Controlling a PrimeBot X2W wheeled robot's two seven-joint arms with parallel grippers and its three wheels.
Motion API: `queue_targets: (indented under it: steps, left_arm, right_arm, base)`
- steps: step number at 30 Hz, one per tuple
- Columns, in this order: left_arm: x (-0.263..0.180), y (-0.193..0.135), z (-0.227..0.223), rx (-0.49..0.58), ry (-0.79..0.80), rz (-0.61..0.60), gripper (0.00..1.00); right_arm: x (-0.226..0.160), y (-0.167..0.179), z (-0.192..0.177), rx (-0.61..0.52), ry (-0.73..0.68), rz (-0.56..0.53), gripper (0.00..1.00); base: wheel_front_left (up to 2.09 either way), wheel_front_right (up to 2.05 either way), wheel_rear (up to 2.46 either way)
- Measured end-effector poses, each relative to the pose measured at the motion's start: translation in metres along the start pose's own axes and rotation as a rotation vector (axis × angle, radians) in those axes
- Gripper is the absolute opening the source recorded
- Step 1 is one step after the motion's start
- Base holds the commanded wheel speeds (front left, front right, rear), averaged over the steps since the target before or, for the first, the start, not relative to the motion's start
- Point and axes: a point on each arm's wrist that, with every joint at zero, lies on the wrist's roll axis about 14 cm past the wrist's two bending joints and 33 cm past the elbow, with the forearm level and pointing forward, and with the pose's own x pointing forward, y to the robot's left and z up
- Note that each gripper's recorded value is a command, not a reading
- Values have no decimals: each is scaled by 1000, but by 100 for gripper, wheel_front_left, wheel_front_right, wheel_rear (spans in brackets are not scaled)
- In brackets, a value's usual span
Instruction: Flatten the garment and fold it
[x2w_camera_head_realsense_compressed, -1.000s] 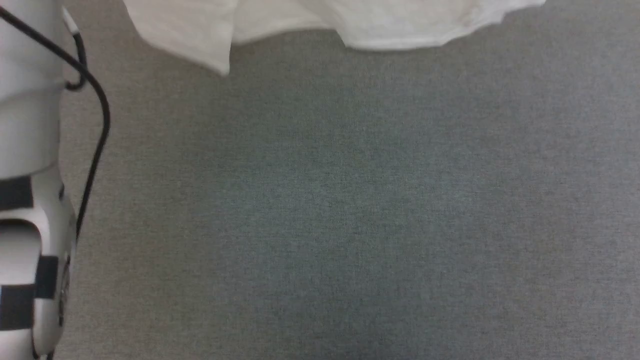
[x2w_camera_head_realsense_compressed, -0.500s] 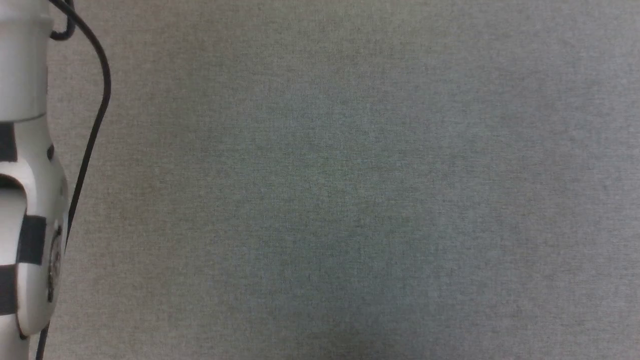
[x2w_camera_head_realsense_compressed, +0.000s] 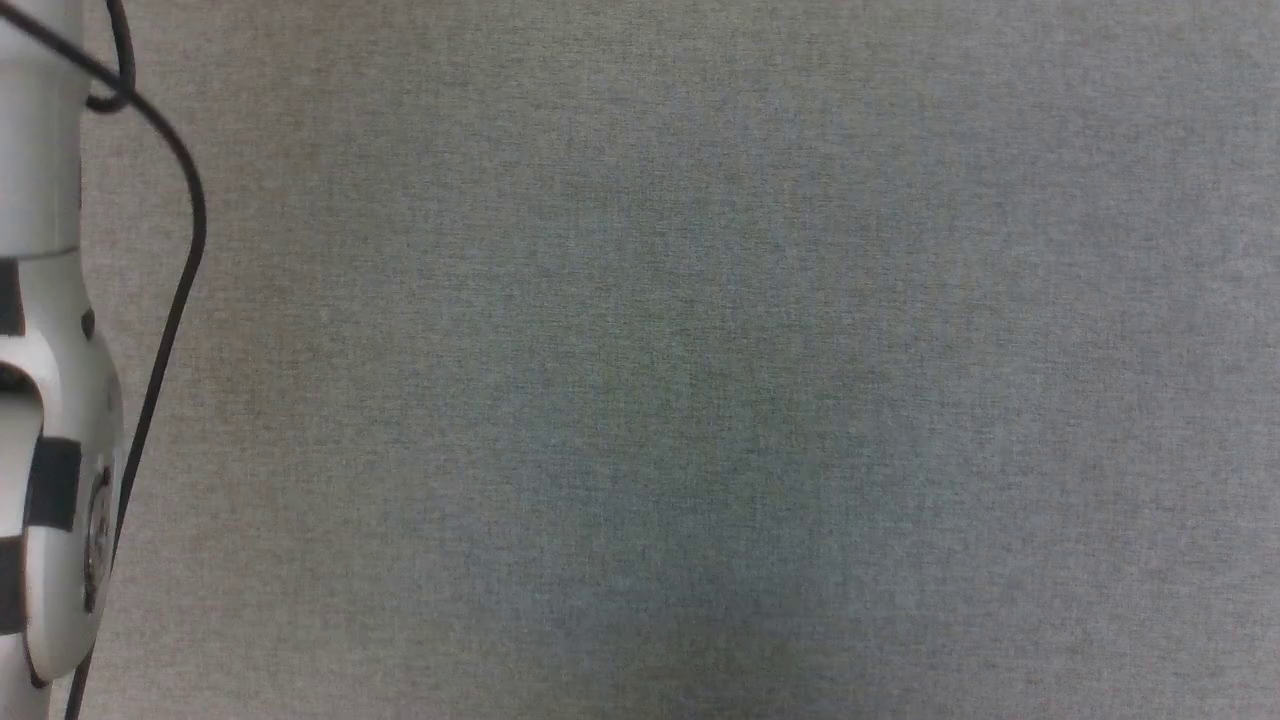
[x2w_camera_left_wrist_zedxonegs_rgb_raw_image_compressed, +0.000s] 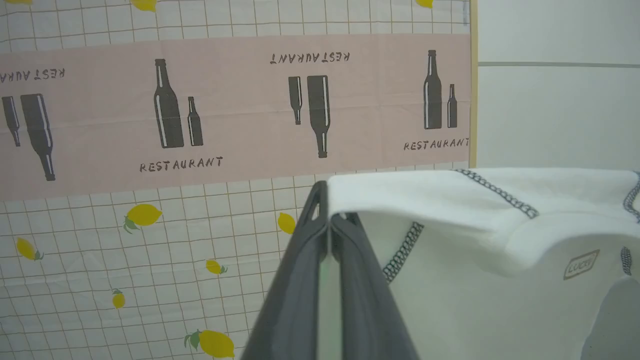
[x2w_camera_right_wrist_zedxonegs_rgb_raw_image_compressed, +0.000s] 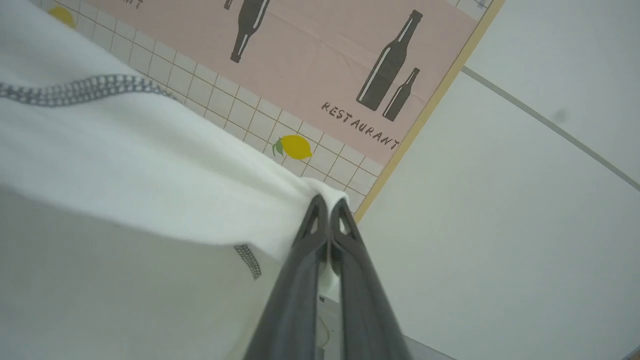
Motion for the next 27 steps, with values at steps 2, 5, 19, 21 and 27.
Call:
queue_targets:
  steps: [2, 5, 19, 21, 27]
  left_arm:
    - [-6, 1, -5, -5, 21, -15, 0]
    - [-16, -4, -9, -10, 62, -52, 0]
    - [-129, -32, -1, -178, 275, -135, 0]
    - [-147, -36, -1, -208, 298, -129, 0]
    - [-204, -52, 1, -232, 381, -129, 0]
  right_arm:
    - [-2, 6, 0, -4, -11, 22, 0]
    - [-7, 11, -1, -6, -11, 52, 0]
    - [-106, 3, -32, 163, 148, 149, 0]
    - [-127, 9, -40, 199, 185, 164, 0]
    - [-194, 38, -44, 284, 281, 223, 0]
  base:
    - [0, 0, 0]
    - [0, 0, 0]
    - [0, 0, 0]
    - [0, 0, 0]
    - [0, 0, 0]
